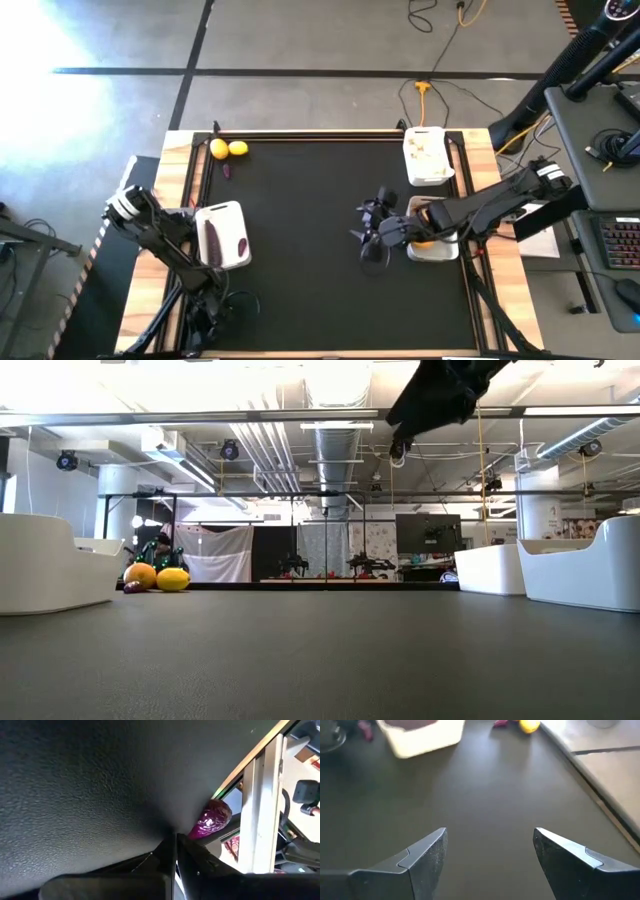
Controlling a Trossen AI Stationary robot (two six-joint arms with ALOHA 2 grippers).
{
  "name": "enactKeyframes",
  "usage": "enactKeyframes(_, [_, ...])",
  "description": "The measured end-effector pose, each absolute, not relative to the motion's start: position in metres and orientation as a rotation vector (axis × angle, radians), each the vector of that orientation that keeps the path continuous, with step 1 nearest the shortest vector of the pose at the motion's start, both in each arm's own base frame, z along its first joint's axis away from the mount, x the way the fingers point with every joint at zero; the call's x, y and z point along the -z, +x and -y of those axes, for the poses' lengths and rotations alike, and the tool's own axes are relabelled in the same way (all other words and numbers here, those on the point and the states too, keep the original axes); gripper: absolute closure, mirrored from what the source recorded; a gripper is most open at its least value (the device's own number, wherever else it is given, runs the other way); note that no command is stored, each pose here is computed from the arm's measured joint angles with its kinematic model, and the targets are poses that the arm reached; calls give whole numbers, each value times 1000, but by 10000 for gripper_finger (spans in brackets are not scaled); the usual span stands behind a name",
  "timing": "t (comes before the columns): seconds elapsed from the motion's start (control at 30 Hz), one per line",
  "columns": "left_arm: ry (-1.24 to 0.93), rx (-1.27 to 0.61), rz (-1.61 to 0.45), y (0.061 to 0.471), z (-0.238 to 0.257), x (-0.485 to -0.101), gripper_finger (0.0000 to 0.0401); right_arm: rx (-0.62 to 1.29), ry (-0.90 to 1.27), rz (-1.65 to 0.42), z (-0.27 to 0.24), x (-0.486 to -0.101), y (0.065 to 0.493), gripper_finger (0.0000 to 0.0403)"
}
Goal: Sort produce into baskets
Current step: Put the eggplant into the bottom white bin
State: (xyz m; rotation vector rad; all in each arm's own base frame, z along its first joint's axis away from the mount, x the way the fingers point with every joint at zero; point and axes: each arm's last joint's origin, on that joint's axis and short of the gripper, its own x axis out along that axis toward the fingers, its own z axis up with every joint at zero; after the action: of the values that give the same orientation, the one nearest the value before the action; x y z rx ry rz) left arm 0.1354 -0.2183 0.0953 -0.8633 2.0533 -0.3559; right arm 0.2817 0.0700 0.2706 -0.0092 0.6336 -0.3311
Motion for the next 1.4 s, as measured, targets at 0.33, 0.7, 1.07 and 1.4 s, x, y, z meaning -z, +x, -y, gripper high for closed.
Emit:
enactKeyframes(0.33, [-741,331,-1932,138,212,-101,401,281,-66,-739,-83,-240,317,115])
enactKeyframes(0.7, [-667,314,-1892,142,216,-108,401,119,-114,-802,-104,-219,369,115])
enactKeyframes(1.07, [-682,339,-1865,147,226,-151,401,-45,-49,-841,-127,-149,416,115])
enactKeyframes(1.4, [-855,428,-1939,137,236,-138,401,-90,-17,-893,-135,-117,430,115])
